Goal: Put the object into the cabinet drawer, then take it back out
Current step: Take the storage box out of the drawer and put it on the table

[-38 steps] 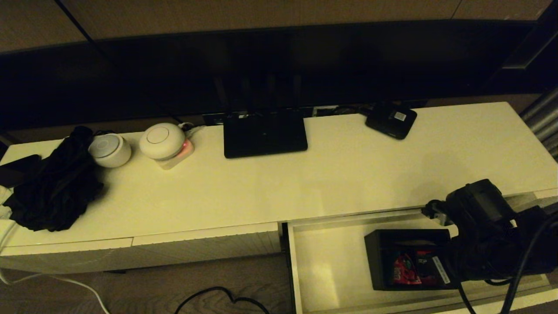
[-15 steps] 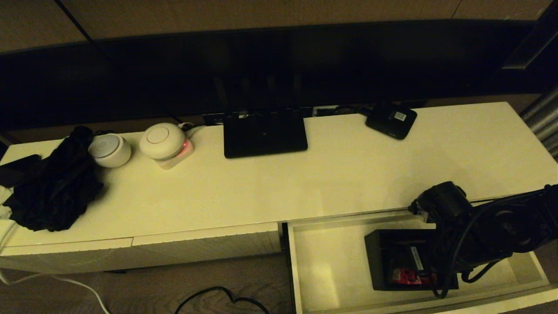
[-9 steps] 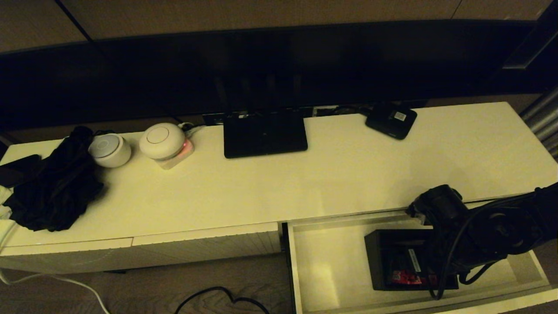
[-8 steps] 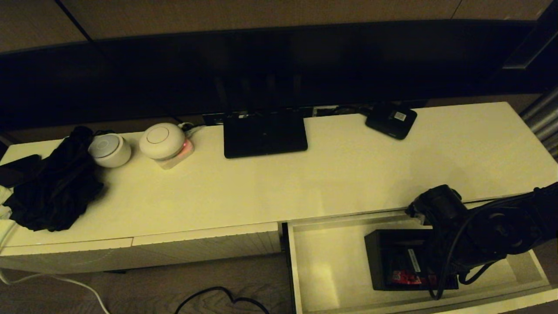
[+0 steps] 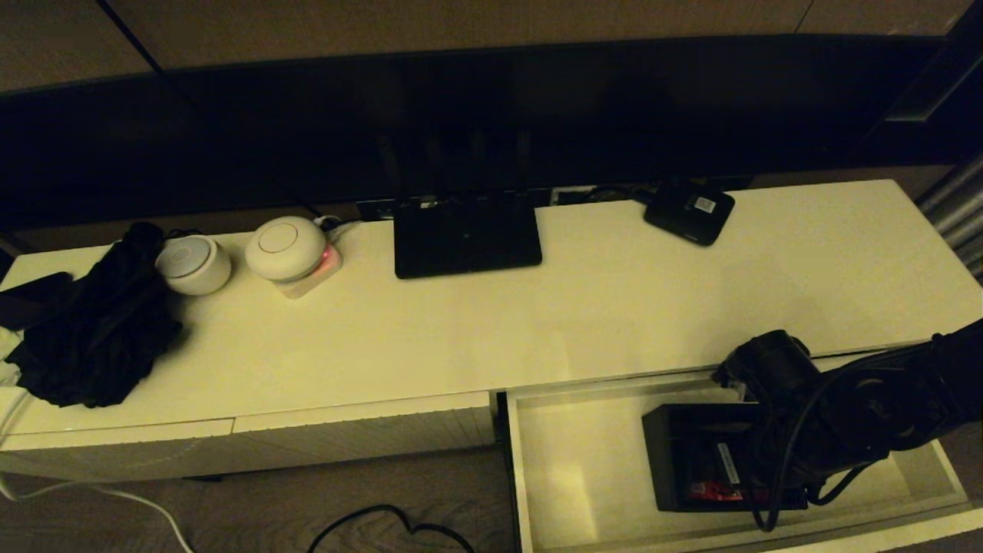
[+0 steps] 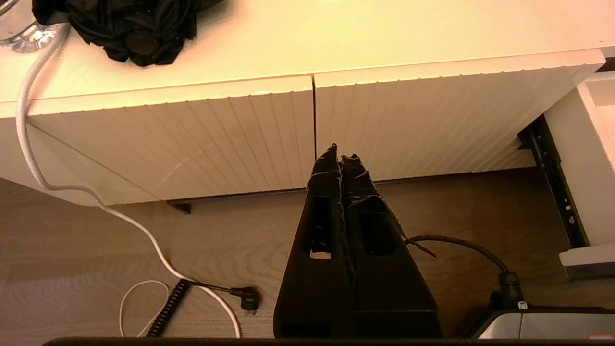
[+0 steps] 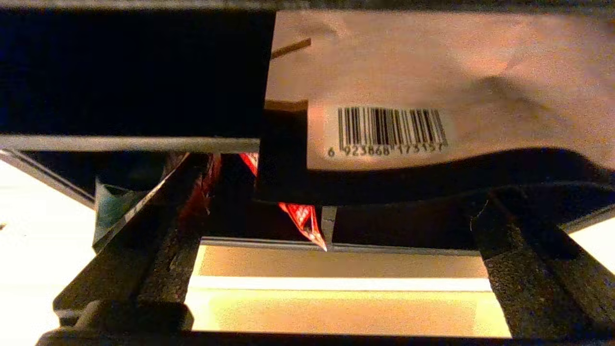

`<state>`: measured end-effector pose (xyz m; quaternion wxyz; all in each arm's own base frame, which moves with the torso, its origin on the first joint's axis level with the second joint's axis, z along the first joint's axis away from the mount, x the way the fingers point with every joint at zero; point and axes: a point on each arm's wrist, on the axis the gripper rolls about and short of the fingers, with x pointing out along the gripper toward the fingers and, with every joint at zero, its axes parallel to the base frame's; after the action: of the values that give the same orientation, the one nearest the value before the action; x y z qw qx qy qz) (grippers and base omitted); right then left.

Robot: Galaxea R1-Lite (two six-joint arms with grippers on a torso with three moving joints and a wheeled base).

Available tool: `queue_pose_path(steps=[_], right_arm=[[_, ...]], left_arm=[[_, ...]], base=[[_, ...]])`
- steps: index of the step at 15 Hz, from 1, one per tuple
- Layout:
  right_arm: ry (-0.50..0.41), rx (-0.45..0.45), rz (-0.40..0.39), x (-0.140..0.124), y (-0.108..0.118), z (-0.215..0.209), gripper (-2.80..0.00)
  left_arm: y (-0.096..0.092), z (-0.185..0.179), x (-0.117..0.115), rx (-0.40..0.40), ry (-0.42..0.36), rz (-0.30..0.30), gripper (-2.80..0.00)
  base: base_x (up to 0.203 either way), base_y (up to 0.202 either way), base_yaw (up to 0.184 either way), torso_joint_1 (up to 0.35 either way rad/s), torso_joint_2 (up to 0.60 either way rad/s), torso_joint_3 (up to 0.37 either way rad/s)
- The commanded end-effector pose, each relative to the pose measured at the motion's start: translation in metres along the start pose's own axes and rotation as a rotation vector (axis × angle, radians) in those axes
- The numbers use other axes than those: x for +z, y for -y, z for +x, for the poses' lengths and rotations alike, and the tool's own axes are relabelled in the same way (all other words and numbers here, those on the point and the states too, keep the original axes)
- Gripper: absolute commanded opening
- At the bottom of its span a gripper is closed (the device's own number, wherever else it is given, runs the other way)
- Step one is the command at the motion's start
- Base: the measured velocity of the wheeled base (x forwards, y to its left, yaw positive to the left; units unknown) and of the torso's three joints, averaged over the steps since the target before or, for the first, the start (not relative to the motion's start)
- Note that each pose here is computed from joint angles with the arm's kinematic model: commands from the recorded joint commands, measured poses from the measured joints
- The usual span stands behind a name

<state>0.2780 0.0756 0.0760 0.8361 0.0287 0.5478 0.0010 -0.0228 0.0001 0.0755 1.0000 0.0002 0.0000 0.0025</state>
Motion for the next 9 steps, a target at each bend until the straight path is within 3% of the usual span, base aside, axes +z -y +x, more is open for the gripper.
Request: queue_pose_path(steps=[1, 2, 9], right_arm=[[-0.003, 0.001, 0.001, 0.0, -0.0002, 0.0018, 0.0], [-0.002, 0.003, 0.0, 0.0003, -0.0004, 0.0016, -2.8], [0.012, 0.008, -0.021, 0.0014, -0.001, -0.0012, -2.8]], left_arm=[[0.0, 0.0002, -0.0009, 0.001, -0.003, 0.0, -2.8], [0.0, 0.0002, -0.0009, 0.001, -0.003, 0.0, -2.8], [0.0, 0.0002, -0.0009, 0.001, -0.003, 0.0, -2.8]], base=[[0.0, 0.0, 0.0, 0.0, 0.0, 0.0], [0.0, 0.0, 0.0, 0.0, 0.0, 0.0], [0.0, 0.0, 0.0, 0.0, 0.0, 0.0]])
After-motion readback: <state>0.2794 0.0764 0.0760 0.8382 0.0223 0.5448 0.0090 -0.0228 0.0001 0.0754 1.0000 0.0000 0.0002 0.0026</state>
